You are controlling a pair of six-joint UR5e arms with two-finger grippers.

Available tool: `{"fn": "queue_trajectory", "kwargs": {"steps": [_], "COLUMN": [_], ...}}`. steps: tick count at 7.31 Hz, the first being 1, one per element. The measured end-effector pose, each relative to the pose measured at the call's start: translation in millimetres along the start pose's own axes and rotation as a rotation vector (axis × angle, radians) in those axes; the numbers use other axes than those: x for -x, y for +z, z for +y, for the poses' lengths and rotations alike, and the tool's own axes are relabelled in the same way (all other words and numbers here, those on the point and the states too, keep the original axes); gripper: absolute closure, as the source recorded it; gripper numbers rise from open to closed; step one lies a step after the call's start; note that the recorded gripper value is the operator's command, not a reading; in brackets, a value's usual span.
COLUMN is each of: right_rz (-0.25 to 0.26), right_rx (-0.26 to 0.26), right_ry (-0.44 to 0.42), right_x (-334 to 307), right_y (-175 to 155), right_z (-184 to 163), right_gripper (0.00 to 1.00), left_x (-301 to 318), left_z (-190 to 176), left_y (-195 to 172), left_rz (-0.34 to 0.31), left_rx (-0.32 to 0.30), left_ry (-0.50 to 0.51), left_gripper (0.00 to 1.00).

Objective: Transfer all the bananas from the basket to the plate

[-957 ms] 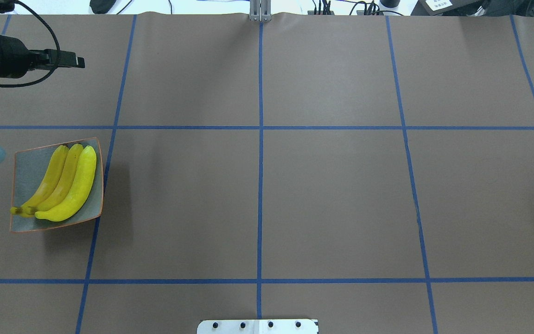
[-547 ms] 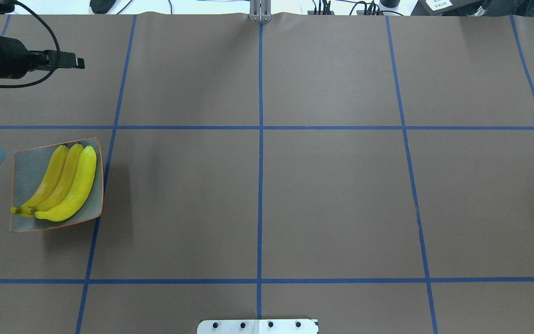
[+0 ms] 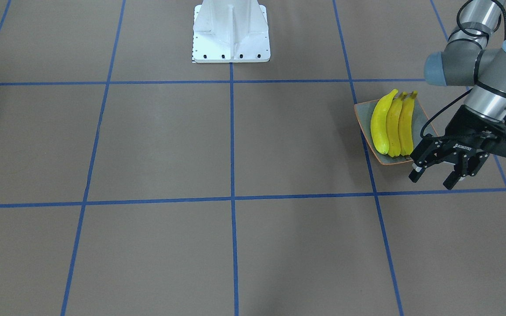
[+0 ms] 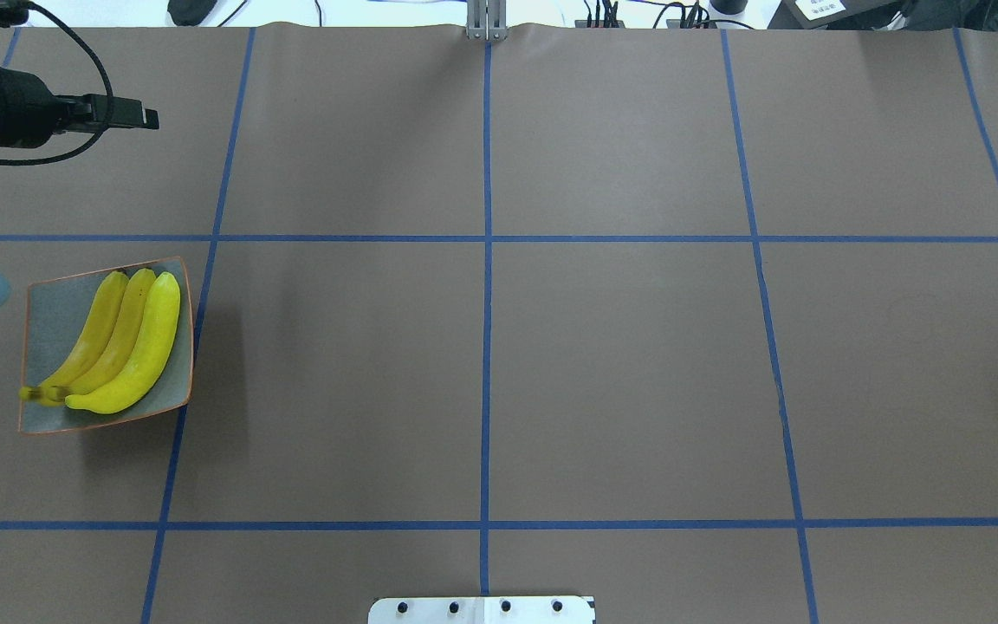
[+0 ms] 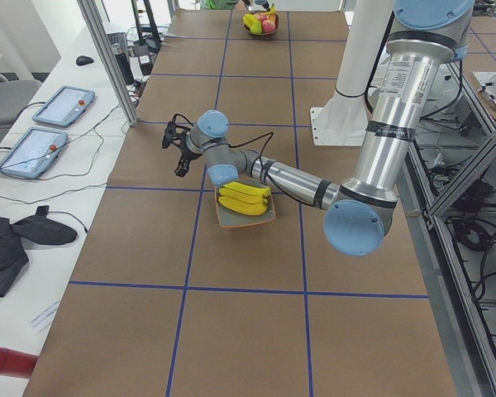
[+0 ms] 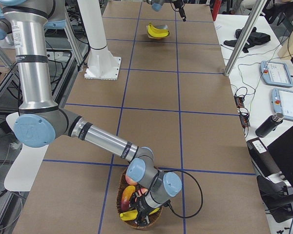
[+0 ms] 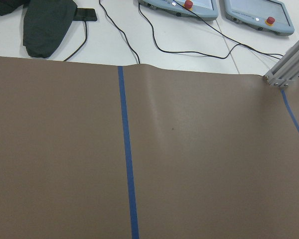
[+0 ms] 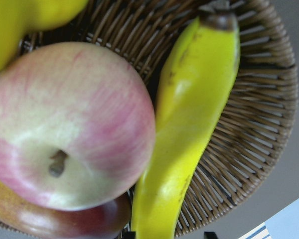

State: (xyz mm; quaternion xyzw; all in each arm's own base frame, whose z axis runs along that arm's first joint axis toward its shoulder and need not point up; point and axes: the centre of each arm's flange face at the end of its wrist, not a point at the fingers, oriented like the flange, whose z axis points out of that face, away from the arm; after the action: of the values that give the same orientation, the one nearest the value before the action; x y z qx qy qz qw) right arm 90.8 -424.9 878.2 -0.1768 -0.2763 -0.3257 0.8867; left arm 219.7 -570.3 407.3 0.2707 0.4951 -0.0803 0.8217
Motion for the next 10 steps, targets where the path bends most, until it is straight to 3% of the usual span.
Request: {"fn": "queue_trajectory", "kwargs": {"steps": [6, 10], "right_rz": [-0.03, -0.03], "right_rx": [0.023, 0.029], "right_ry": [-0.015, -0.004], "right_x": [7.7, 6.2], "right_y": [19.2, 18.0], "right_z": [21.5, 17.8], "right_gripper": [0.33, 0.34], "left_x": [0.1, -5.2], "left_z": [0.5, 0.5], "left_y": [0.8, 1.5], "left_rz": [-0.001, 0.006], "left_rx": [0.002, 0.002], "left_ry": [0.0, 0.003], "left_gripper": [0.0, 0.0]}}
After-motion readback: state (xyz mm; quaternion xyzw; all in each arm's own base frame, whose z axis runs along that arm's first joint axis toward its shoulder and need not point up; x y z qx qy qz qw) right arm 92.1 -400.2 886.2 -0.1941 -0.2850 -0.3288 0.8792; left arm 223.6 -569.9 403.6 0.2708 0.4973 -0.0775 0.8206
